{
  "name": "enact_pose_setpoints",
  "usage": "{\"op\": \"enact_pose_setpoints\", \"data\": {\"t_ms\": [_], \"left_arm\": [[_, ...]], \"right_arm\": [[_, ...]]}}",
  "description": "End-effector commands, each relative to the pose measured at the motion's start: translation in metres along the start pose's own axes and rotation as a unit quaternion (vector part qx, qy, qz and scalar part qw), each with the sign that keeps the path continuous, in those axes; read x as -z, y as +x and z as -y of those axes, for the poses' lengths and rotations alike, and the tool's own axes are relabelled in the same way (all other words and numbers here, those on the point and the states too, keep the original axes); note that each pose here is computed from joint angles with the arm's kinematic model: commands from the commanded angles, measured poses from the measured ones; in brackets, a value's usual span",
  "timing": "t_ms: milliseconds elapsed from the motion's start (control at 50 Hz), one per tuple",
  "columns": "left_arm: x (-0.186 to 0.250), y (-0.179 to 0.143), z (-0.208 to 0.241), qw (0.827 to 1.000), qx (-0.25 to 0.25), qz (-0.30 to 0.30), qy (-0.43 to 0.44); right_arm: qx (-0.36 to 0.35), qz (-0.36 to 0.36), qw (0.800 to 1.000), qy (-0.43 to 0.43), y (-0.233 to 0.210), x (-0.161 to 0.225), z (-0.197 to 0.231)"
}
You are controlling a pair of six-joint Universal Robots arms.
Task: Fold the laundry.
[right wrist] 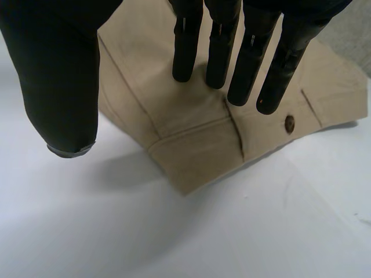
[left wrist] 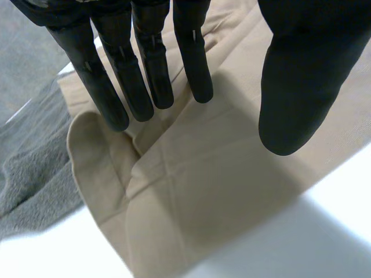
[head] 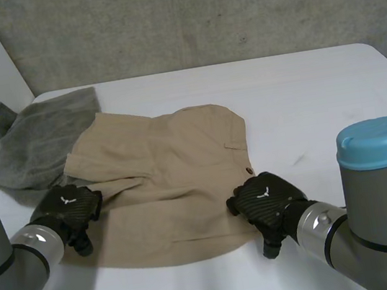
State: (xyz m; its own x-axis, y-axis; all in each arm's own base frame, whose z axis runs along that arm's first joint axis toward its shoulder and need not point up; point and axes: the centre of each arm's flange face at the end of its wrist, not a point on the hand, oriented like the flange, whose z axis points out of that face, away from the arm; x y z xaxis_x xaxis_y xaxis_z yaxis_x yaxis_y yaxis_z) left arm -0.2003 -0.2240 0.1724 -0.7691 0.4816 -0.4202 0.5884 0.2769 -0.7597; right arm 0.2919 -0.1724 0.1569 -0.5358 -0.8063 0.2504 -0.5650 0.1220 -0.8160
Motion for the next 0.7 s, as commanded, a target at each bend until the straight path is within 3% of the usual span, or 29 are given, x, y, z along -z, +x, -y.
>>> {"op": "enact_pose_setpoints", "data": {"t_ms": [20, 700], "left_arm": [[-0.005, -0.009, -0.004, 1.000, 0.005, 0.011, -0.010], [-0.036, -0.012, -0.024, 0.999, 0.011, 0.016, -0.027]], "right_arm": [[0.000, -0.003, 1.000, -0.001, -0.001, -0.017, -0.011], [0.011, -0.068, 0.997, 0.026, 0.020, -0.065, -0.007]]}}
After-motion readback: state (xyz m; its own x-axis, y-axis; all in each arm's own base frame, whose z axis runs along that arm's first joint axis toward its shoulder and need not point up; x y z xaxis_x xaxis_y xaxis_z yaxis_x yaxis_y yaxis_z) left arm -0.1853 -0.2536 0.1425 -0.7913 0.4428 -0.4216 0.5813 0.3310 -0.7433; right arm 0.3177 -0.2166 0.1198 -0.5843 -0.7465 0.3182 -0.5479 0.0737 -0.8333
